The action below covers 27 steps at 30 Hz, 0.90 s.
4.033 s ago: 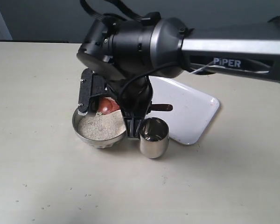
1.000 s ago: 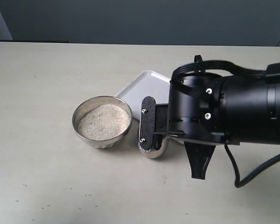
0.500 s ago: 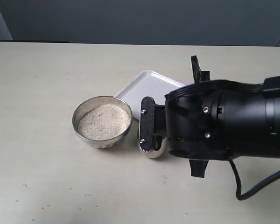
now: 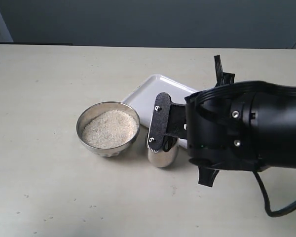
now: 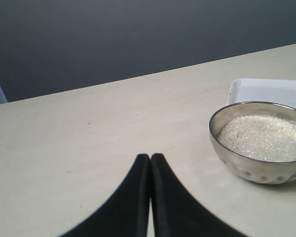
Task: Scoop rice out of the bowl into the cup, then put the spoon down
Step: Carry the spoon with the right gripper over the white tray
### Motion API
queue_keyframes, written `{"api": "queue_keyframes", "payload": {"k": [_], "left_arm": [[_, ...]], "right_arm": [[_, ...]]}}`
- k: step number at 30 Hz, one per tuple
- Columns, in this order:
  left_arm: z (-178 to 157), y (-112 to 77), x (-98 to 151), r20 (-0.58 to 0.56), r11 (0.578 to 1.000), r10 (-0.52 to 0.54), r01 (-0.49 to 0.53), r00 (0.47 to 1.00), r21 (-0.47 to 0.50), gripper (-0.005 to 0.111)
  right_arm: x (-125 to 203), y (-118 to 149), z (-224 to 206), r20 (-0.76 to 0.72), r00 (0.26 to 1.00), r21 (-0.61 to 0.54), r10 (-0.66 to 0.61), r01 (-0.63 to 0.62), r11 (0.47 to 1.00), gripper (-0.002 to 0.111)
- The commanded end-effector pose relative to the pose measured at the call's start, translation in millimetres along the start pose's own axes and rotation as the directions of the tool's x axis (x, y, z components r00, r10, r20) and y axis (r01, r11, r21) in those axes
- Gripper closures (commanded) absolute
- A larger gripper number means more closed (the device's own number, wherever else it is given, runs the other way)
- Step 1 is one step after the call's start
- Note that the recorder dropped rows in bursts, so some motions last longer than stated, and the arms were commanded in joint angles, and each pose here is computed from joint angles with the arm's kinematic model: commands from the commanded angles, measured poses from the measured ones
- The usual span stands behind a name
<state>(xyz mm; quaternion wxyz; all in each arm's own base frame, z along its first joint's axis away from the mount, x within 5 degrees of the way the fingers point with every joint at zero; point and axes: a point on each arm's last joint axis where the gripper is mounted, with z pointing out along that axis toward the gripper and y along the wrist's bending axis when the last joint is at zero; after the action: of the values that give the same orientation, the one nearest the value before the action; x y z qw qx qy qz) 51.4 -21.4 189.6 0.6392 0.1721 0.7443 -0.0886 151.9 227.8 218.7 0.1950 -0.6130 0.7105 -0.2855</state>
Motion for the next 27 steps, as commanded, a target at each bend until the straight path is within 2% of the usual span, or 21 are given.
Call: {"api": "queue_keyframes", "payload": {"k": [1,5,13,16,22,27], "left_arm": [[-1,0.1,-2,0.019,1.000,-0.004,0.004,1.000,0.001,0.106],[-1,0.1,-2,0.019,1.000,-0.004,0.004,1.000,0.001,0.106],[-1,0.1,-2,0.019,1.000,-0.004,0.004,1.000,0.001,0.106],[-1,0.1,-2,0.019,1.000,-0.004,0.004,1.000,0.001,0.106],[-1,0.1,-2,0.019,1.000,-0.004,0.004,1.000,0.001,0.106],[-1,0.1,-2,0.019,1.000,-0.004,0.004,1.000,0.001,0.106]], "right_arm": [[4,-7,-6,0.037,0.994,0.008,0.107,-0.108,0.994,0.109],[10,-16,0,0.048,0.967,-0.064,0.251,-0.248,0.967,0.109],[26,-51,10,0.139,0.844,-0.192,0.518,-0.490,0.850,0.109],[32,-62,17,0.145,0.809,-0.199,0.569,-0.539,0.818,0.109],[42,-81,35,0.194,0.774,-0.240,0.603,-0.558,0.794,0.109],[54,-96,49,0.219,0.713,-0.283,0.666,-0.607,0.742,0.109]]}}
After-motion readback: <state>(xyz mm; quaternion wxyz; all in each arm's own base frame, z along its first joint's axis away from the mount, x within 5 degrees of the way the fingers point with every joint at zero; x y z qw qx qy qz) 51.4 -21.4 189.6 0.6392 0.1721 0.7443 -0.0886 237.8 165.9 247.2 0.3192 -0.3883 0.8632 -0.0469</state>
